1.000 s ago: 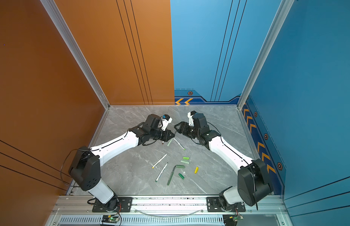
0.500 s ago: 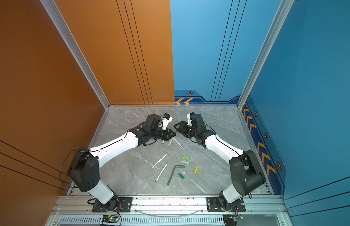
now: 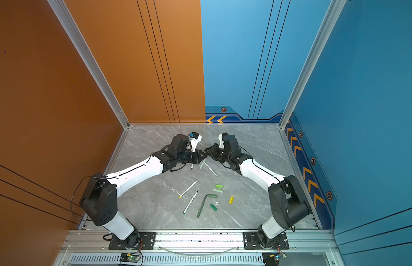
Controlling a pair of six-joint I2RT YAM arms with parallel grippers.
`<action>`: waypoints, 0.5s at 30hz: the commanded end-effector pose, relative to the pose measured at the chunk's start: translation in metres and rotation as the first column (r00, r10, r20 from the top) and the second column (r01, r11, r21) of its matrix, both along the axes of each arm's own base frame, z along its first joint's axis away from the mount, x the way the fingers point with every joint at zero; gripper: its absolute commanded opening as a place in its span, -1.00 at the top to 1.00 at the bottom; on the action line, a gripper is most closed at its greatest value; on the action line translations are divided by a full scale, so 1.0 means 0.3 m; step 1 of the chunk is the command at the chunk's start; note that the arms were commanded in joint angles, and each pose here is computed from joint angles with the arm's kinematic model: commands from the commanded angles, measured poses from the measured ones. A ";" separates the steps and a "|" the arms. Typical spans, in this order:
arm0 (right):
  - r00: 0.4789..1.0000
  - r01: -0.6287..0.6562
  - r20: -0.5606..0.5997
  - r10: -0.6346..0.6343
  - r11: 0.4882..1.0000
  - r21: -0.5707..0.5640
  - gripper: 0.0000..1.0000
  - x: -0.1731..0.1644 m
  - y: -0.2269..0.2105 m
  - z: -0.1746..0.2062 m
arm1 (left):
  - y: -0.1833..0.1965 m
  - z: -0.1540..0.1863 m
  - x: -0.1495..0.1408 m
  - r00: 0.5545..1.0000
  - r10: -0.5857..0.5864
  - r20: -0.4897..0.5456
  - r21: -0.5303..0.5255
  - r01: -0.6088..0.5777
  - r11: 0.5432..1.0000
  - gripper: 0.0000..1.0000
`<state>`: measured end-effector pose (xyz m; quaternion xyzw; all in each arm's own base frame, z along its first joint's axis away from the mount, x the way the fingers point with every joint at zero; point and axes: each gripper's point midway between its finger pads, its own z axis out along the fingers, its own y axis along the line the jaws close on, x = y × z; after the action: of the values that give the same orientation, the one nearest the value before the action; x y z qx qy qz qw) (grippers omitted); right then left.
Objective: Insert pens into pen caps
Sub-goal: Pick up a pen from the center of the table.
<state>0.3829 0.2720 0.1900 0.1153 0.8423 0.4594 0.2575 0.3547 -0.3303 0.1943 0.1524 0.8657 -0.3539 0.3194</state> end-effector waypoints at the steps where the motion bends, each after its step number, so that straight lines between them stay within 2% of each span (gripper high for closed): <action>1: 0.999 -0.023 0.031 0.023 1.000 0.007 0.88 -0.007 0.012 0.029 | -0.002 -0.032 0.001 1.000 0.016 -0.011 0.005 -0.016 1.000 0.89; 5: 0.998 -0.023 0.062 0.023 1.000 -0.008 0.88 -0.005 0.000 0.064 | 0.013 -0.049 -0.022 1.000 0.006 -0.024 0.034 -0.005 0.999 0.57; 11: 0.996 -0.019 0.086 0.020 1.000 -0.016 0.85 -0.020 -0.018 0.098 | 0.038 -0.083 -0.044 0.999 0.009 -0.048 0.068 -0.006 0.998 0.52; 15: 0.996 -0.015 0.091 0.016 1.000 -0.015 0.85 -0.030 -0.027 0.102 | 0.034 -0.096 -0.050 0.998 0.002 -0.063 0.068 0.002 0.998 0.59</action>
<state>0.3767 0.2692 0.1939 0.0984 0.8472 0.4514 0.2624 0.3475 -0.3312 0.1852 0.1536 0.8702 -0.3517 0.3091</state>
